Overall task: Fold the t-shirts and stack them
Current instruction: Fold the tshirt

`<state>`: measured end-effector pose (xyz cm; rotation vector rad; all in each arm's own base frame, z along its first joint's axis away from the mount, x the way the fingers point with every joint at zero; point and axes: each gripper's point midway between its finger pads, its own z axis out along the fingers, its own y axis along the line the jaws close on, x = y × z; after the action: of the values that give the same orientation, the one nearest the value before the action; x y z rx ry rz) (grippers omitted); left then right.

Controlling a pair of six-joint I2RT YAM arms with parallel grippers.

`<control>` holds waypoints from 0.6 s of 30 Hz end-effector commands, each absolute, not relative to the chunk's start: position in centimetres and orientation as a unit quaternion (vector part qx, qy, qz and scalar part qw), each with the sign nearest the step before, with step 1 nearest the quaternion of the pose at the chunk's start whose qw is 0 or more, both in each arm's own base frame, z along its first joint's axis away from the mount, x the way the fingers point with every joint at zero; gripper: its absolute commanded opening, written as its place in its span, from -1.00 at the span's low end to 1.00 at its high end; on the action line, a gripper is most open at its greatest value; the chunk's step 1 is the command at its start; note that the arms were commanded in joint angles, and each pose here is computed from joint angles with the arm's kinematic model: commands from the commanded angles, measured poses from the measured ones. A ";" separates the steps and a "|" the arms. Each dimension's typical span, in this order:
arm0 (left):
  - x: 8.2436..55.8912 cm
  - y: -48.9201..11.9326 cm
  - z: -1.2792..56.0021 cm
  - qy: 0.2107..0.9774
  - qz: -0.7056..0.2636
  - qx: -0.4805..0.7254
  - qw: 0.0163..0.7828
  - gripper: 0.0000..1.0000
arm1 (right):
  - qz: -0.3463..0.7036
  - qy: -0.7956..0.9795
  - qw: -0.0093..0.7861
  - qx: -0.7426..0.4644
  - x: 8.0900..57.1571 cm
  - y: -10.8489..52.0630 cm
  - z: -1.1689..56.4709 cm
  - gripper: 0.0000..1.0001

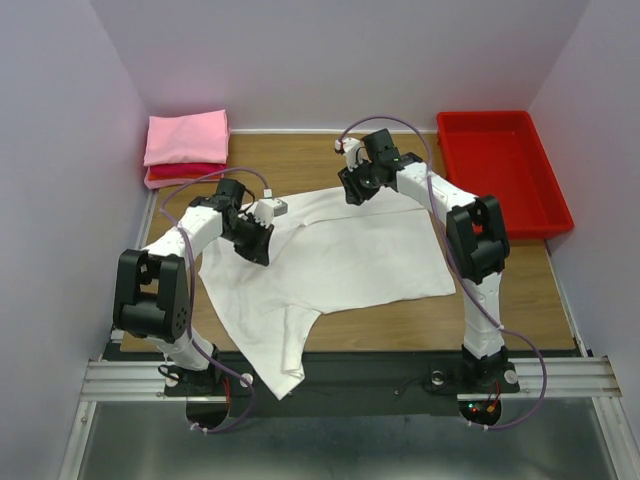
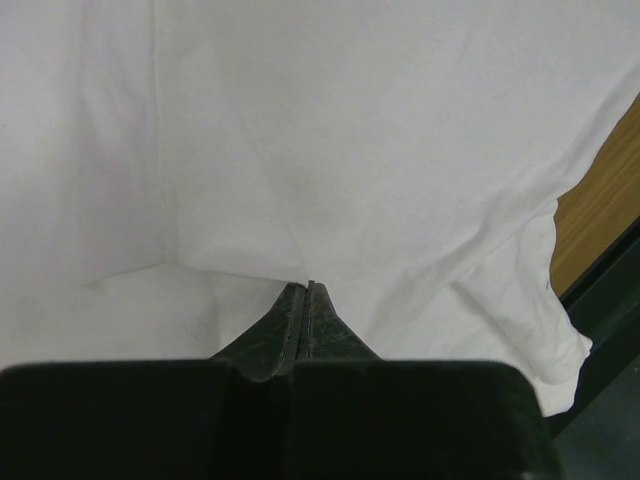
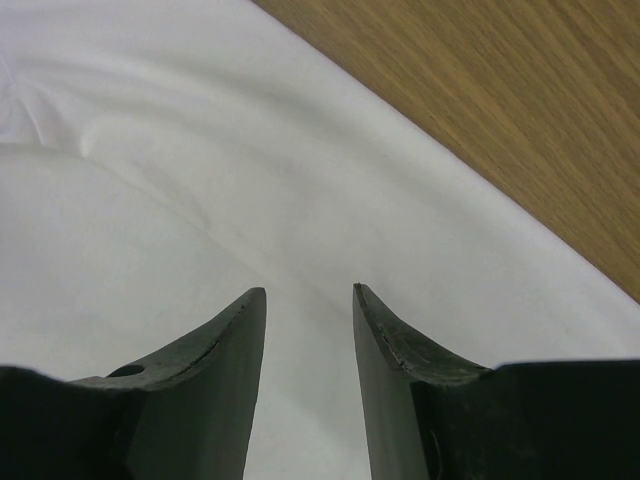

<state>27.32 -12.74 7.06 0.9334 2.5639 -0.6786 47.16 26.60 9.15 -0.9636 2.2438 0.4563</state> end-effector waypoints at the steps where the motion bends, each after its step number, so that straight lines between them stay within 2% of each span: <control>1: 26.1 -13.8 7.3 0.895 -0.260 0.330 0.147 -1.00 | 0.171 0.844 0.347 -0.371 47.9 27.0 11.2 -0.08; 4: 25.9 -14.3 7.3 0.893 -0.266 0.334 0.144 -1.00 | 0.177 0.844 0.342 -0.372 47.6 27.1 11.0 -0.08; 6: 25.8 -14.4 7.3 0.891 -0.265 0.340 0.142 -0.76 | 0.180 0.845 0.339 -0.372 47.5 27.2 10.8 -0.08; 7: 25.9 -14.3 7.2 0.890 -0.261 0.345 0.143 -0.49 | 0.184 0.844 0.338 -0.374 47.3 27.3 10.8 -0.08; 10: 26.6 -13.8 8.3 0.883 -0.258 0.355 0.165 -0.14 | 0.195 0.843 0.335 -0.373 47.0 27.6 11.0 -0.08; 13: 28.7 -12.3 11.2 0.876 -0.274 0.341 0.203 0.07 | 0.223 0.836 0.330 -0.377 46.5 28.5 11.5 -0.07; 18: 33.7 -7.5 13.9 0.885 -0.256 0.284 0.265 0.07 | 0.279 0.820 0.316 -0.387 44.8 31.8 12.4 -0.07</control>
<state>30.62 -9.88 11.03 0.8361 2.4824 -0.7124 45.80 28.17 9.68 -0.9869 2.2399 0.5909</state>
